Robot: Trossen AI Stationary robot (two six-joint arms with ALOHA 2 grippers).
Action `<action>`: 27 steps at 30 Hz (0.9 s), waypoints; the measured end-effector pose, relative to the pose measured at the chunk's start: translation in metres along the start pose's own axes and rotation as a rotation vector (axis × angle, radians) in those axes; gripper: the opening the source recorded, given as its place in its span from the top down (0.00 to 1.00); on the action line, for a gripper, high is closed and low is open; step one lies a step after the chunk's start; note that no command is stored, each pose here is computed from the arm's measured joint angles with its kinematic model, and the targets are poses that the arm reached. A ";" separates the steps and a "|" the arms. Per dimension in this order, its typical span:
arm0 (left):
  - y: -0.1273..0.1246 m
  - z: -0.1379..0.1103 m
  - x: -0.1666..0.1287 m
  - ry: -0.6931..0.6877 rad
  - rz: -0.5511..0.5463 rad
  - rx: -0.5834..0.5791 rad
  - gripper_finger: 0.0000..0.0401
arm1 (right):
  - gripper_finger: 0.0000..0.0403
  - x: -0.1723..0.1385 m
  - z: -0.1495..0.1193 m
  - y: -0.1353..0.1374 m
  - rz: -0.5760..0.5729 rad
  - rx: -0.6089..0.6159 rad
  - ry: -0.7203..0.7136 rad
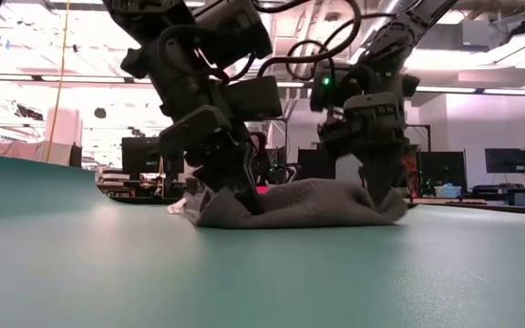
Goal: Roll towel into tight, uniform cylinder
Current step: Roll the gray towel
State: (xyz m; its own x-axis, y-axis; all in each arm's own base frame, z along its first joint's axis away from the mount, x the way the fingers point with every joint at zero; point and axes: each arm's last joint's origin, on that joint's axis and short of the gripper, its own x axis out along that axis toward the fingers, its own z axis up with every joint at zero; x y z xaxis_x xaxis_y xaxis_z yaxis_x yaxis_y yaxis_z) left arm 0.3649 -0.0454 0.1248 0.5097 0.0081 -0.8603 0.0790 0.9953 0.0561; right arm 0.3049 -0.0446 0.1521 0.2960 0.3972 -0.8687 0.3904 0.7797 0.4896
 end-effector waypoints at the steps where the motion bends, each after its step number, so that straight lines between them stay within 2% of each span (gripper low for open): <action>1: 0.002 -0.002 0.001 -0.003 -0.008 -0.006 1.00 | 0.76 -0.005 0.000 0.000 -0.011 -0.002 -0.023; 11: 0.015 -0.007 0.005 -0.010 -0.033 -0.022 1.00 | 0.59 -0.058 -0.004 0.005 -0.034 -0.055 -0.214; 14: 0.017 -0.007 0.005 -0.009 -0.027 -0.026 1.00 | 0.58 -0.078 -0.011 0.015 -0.030 -0.151 -0.286; 18: 0.016 -0.007 0.006 -0.012 -0.042 -0.025 1.00 | 0.60 -0.091 -0.035 0.047 -0.019 -0.394 -0.350; 20: 0.016 -0.007 0.006 -0.015 -0.055 -0.020 1.00 | 0.63 -0.088 -0.048 0.059 -0.073 -0.470 -0.370; 23: 0.017 -0.007 0.006 -0.015 -0.057 -0.031 1.00 | 0.68 -0.067 -0.069 0.064 -0.136 -0.559 -0.383; 27: 0.021 -0.008 0.006 -0.013 -0.065 -0.088 1.00 | 0.74 -0.034 -0.088 0.053 -0.178 -0.572 -0.380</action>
State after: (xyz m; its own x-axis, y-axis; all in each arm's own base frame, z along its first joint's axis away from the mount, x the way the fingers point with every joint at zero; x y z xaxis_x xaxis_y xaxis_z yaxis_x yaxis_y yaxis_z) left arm 0.3632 -0.0232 0.1168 0.5172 -0.0575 -0.8540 0.0370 0.9983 -0.0448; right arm 0.2387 0.0255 0.2007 0.5948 0.1246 -0.7941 -0.0268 0.9904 0.1354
